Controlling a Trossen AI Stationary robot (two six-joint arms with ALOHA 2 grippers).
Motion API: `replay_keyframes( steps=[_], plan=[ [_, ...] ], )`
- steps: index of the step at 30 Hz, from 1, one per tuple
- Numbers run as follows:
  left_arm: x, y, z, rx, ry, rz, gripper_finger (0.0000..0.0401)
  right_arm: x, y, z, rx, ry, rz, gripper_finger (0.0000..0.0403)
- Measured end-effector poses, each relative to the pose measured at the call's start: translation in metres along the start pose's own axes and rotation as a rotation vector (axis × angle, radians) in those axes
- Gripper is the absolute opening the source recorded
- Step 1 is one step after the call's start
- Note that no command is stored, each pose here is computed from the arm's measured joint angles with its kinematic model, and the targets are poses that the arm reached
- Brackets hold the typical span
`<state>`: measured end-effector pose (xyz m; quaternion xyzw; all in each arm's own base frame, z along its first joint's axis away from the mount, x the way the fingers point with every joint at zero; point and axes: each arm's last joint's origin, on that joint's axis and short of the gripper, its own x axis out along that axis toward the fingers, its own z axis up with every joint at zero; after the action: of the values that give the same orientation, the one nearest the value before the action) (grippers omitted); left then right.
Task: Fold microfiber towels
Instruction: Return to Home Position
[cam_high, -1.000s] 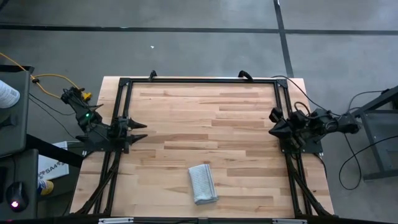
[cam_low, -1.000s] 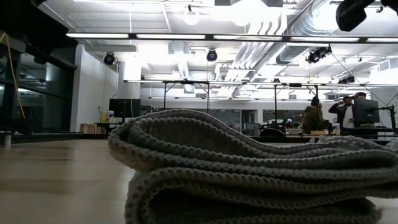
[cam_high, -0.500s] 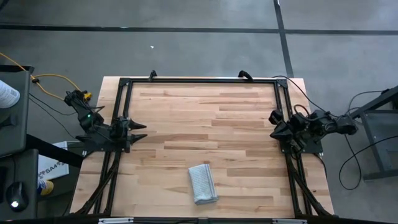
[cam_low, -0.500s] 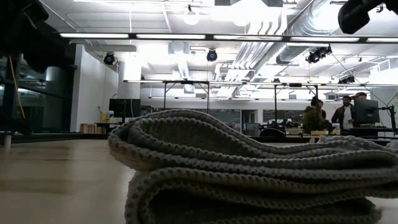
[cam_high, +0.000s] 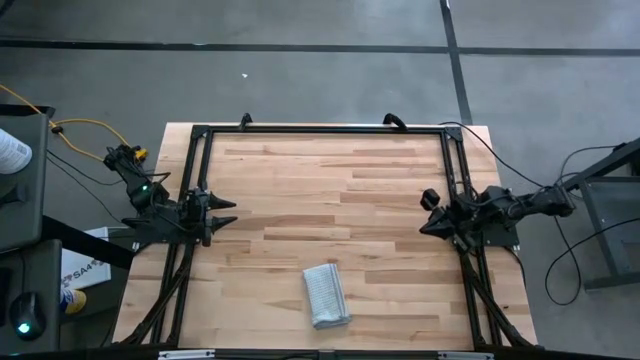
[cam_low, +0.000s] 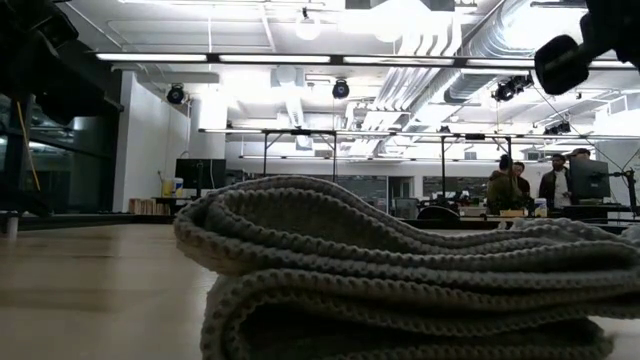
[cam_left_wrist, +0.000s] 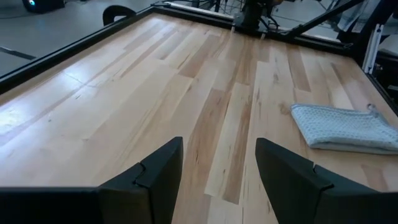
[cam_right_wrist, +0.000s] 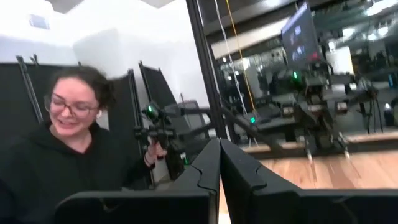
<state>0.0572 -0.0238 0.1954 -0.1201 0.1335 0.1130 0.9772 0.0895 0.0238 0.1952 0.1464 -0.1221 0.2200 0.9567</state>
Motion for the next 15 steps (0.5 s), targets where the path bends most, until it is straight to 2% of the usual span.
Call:
replay_keyframes(
  steps=[9, 15],
  plan=[
    [0.0, 0.0, 0.0, 0.001, 0.0, -0.001, 0.02, -0.002, -0.003, -0.02, 0.009, 0.216, 0.024, 0.0003],
    [0.0, 0.0, 0.0, 0.002, 0.002, -0.003, 0.02, -0.003, -0.004, -0.023, -0.014, 0.249, 0.019, 0.0003]
  ],
)
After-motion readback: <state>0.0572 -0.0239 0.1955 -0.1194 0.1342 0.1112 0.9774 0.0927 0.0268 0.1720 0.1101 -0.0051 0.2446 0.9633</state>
